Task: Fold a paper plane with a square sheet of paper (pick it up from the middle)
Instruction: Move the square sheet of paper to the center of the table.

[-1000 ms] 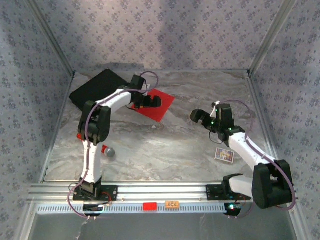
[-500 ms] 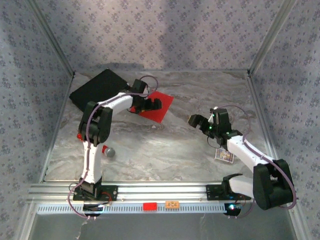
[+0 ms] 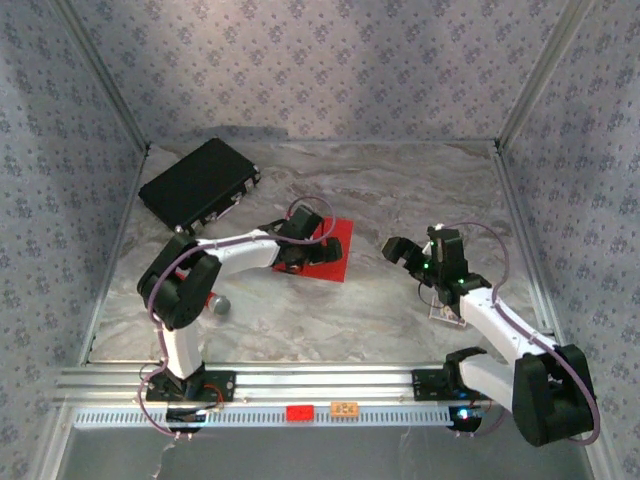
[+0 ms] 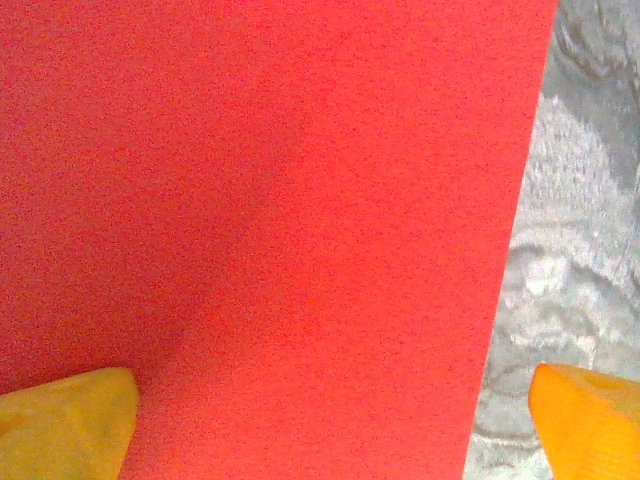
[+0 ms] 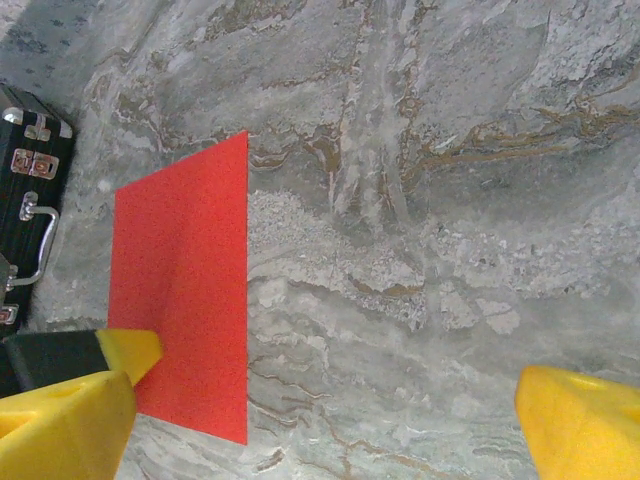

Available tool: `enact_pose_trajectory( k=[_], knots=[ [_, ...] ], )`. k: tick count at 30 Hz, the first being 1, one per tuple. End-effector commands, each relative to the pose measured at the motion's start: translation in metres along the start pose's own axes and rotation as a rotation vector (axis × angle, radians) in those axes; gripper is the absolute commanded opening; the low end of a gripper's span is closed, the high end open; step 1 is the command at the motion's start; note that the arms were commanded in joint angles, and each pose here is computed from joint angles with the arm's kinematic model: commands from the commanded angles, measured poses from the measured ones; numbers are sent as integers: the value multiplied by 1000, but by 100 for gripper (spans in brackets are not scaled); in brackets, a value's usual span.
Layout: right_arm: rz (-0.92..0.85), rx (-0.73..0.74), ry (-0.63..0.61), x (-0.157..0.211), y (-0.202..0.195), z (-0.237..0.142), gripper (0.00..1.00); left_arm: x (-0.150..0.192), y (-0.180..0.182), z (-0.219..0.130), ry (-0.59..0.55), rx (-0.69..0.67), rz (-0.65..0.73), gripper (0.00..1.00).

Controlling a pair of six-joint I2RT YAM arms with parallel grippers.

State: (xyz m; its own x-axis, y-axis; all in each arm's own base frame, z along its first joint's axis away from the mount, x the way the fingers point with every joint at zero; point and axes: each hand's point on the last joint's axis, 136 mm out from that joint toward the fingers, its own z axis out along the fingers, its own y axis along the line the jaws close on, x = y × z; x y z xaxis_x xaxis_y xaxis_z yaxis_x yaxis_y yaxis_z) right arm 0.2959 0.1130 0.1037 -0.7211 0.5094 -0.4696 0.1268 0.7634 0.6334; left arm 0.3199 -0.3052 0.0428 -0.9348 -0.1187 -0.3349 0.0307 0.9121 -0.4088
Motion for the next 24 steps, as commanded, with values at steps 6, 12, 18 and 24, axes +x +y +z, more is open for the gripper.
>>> enact_pose_trajectory(
  k=[6,12,18,24],
  knots=[
    [1,-28,20,3,7,2,99,-33,-22,-13,0,9,187,100],
    [10,-16,17,4,4,1,99,-38,-21,-2,33,51,155,100],
    [3,-39,5,2,9,-4,99,-32,-16,6,82,64,136,100],
    [-7,-160,-99,-8,26,-18,99,-16,-4,14,128,43,97,100]
  ],
)
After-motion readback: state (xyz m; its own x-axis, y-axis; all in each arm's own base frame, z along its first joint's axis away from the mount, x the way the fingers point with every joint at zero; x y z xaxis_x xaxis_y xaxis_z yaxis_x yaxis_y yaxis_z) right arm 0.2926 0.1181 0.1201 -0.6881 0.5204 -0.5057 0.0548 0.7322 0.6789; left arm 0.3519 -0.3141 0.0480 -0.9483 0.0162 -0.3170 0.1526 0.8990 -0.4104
